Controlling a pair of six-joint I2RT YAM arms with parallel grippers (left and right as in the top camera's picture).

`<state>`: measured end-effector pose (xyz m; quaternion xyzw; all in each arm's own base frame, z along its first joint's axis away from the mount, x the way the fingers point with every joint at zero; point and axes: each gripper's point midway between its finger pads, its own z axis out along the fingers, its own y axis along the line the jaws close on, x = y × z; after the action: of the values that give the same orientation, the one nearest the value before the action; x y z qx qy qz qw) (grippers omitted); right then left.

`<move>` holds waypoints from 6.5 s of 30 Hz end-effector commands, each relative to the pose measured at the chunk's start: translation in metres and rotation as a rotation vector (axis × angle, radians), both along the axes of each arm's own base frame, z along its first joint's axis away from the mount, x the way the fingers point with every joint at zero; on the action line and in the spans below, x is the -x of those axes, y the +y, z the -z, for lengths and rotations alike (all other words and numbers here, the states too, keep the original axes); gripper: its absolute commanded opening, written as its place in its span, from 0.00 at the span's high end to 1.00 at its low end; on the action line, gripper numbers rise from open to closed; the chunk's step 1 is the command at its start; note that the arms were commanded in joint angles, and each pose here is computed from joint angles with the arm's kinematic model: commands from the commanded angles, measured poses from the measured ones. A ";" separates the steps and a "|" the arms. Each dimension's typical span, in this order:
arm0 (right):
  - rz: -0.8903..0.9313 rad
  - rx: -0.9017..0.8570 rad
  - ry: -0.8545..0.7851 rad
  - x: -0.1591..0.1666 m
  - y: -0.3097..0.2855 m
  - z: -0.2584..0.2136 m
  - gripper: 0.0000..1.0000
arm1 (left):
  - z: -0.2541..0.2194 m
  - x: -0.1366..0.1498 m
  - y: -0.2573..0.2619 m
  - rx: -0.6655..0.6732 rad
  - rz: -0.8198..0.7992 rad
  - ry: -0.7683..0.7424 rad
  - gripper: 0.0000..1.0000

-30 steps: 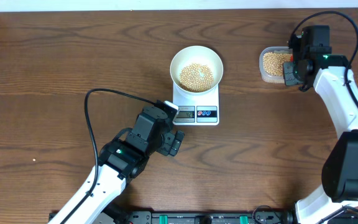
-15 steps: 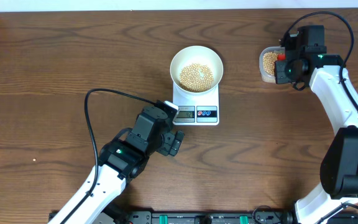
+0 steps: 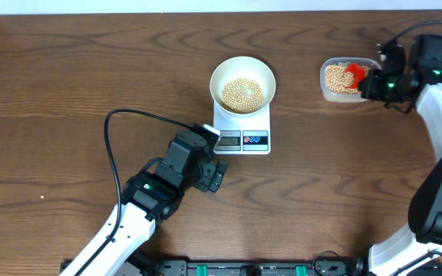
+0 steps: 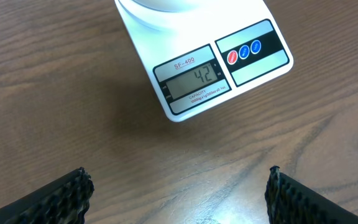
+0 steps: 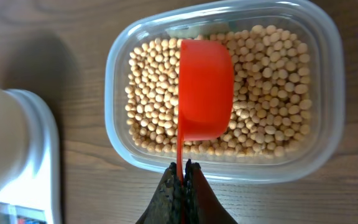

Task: Scoop item into bowl and weigh 50g on scale
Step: 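Dip the scoop into the tub again for a small amount, then carry the scoop over the bowl and pour the extra beans, then move the empty red scoop right back over the soybean tub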

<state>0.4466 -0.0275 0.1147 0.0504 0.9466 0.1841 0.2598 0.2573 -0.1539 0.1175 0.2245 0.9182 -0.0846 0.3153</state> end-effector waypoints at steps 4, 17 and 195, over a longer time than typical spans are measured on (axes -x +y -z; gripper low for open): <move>-0.010 -0.203 -0.054 0.000 -0.006 -0.019 0.99 | -0.007 -0.004 -0.002 0.008 -0.004 -0.015 0.09; -0.232 -0.444 -0.228 0.009 0.020 -0.062 0.99 | -0.007 -0.004 -0.002 0.008 -0.004 -0.015 0.09; -0.161 -0.282 -0.160 0.020 -0.007 -0.072 0.99 | -0.007 -0.004 -0.002 0.007 -0.004 -0.015 0.09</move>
<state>0.4263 -0.0314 0.1851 0.0328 0.8670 0.3993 0.2963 0.2574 -0.1540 0.1176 0.2245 0.9181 -0.0847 0.3155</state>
